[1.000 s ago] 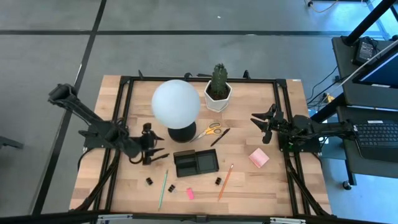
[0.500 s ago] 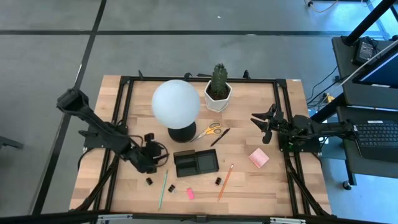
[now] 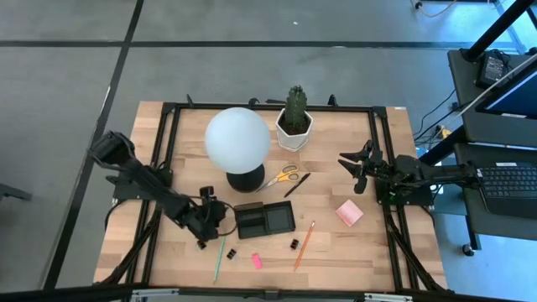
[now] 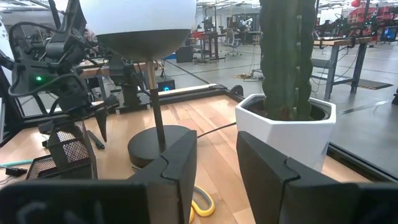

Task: Pick and place office supplies into organizer
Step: Put the left black pen into the desk organizer

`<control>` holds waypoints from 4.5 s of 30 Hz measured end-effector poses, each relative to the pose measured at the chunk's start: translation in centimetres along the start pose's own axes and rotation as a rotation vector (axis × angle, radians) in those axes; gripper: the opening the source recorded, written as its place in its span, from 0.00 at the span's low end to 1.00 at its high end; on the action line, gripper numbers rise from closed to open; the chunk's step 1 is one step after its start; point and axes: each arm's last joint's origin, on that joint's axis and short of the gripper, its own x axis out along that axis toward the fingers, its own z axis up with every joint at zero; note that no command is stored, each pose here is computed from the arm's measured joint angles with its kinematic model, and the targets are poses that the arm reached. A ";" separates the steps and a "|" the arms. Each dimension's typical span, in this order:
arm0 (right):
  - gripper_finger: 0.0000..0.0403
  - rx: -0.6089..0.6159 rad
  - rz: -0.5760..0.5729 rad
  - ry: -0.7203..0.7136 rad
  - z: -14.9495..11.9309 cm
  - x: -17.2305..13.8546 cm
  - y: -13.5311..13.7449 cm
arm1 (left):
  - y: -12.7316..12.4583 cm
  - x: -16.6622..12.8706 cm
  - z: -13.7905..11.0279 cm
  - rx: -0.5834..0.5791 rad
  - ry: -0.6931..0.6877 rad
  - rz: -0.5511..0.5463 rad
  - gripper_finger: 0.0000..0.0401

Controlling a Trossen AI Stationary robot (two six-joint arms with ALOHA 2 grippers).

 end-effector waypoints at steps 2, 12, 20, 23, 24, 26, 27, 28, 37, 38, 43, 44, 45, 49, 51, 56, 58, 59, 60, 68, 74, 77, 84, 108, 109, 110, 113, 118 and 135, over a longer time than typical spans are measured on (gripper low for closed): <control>0.29 0.000 0.000 0.000 0.0 0.0 0.0 | -0.1 0.2 -0.1 -0.017 0.007 0.002 0.46; 0.29 0.000 0.000 0.000 0.0 0.0 0.0 | 0.0 0.3 -0.3 -0.025 0.028 0.019 0.46; 0.29 -0.001 0.000 0.000 0.0 0.0 0.0 | 0.1 0.3 -0.4 -0.013 0.036 0.033 0.46; 0.29 -0.001 0.000 0.000 0.0 0.0 0.0 | 0.1 0.3 -0.4 -0.011 0.037 0.036 0.46; 0.29 -0.001 0.000 0.000 0.0 0.0 0.0 | 0.1 0.3 -0.5 -0.011 0.037 0.037 0.47; 0.29 0.000 0.000 -0.001 0.0 0.0 0.0 | 0.2 0.3 -0.5 -0.033 0.038 0.037 0.46; 0.29 -0.001 0.000 0.000 0.0 0.0 0.0 | 0.2 0.3 -0.5 -0.051 0.040 0.036 0.46; 0.29 -0.001 0.000 0.000 0.0 0.0 0.0 | 0.2 0.3 -0.5 -0.075 0.044 0.033 0.46; 0.29 -0.022 0.000 -0.001 0.0 0.0 0.0 | 0.2 0.5 -0.5 -0.205 0.086 0.000 0.40; 0.29 -0.023 0.000 0.000 0.0 0.0 0.0 | 0.3 0.5 -0.4 -0.209 0.090 -0.001 0.39; 0.29 -0.026 0.000 0.000 0.0 0.0 0.0 | 0.8 0.9 0.0 -0.243 0.128 -0.019 0.36; 0.29 -0.026 0.000 0.000 0.0 0.0 0.0 | 0.9 1.0 0.1 -0.250 0.137 -0.023 0.36; 0.29 -0.026 0.000 0.000 0.0 0.0 0.0 | 1.0 1.0 0.2 -0.249 0.143 -0.025 0.36; 0.29 -0.026 0.000 0.000 0.0 0.0 0.0 | 1.3 1.2 0.4 -0.221 0.153 -0.031 0.36; 0.29 -0.026 0.000 -0.001 0.0 0.0 0.0 | 1.4 1.3 0.4 -0.210 0.155 -0.032 0.36; 0.29 -0.027 0.000 0.000 0.0 0.0 0.0 | 1.4 1.3 0.4 -0.203 0.157 -0.030 0.36; 0.29 -0.026 0.000 -0.001 0.0 0.0 0.0 | 1.4 1.3 0.4 -0.202 0.157 -0.030 0.36; 0.29 -0.027 0.000 0.000 0.0 0.0 0.0 | 1.4 1.3 0.4 -0.203 0.157 -0.031 0.36; 0.29 -0.027 0.000 0.000 0.0 0.0 0.0 | 1.4 1.3 0.4 -0.202 0.158 -0.031 0.36; 0.29 -0.027 0.000 0.000 0.0 0.0 0.0 | 1.5 1.0 0.5 -0.203 0.156 -0.042 0.36; 0.29 -0.026 0.000 -0.001 0.0 0.0 0.0 | 2.1 1.1 0.6 -0.212 0.180 -0.017 0.36; 0.29 -0.027 0.000 0.000 0.0 0.0 0.0 | 2.3 1.2 0.6 -0.216 0.182 -0.013 0.36; 0.29 -0.045 0.000 -0.001 0.0 0.0 0.0 | 2.3 1.2 0.6 -0.187 0.178 -0.009 0.36; 0.29 -0.045 0.000 -0.001 0.0 0.0 0.0 | 2.6 1.1 0.4 -0.190 0.198 0.029 0.35; 0.29 -0.045 0.000 -0.001 0.0 0.0 0.0 | 2.6 1.1 0.4 -0.198 0.201 0.028 0.35; 0.29 -0.045 0.000 0.000 0.0 0.0 0.0 | 2.6 1.1 0.4 -0.201 0.204 0.023 0.34; 0.29 -0.045 0.000 -0.001 0.0 0.0 0.0 | 2.5 1.1 0.4 -0.208 0.214 0.005 0.30; 0.29 -0.045 0.000 0.000 0.0 0.0 0.0 | 2.6 1.2 0.5 -0.256 0.213 -0.004 0.24; 0.29 -0.030 0.000 0.000 0.0 0.0 0.0 | 3.6 1.7 1.2 -0.319 0.294 -0.065 0.25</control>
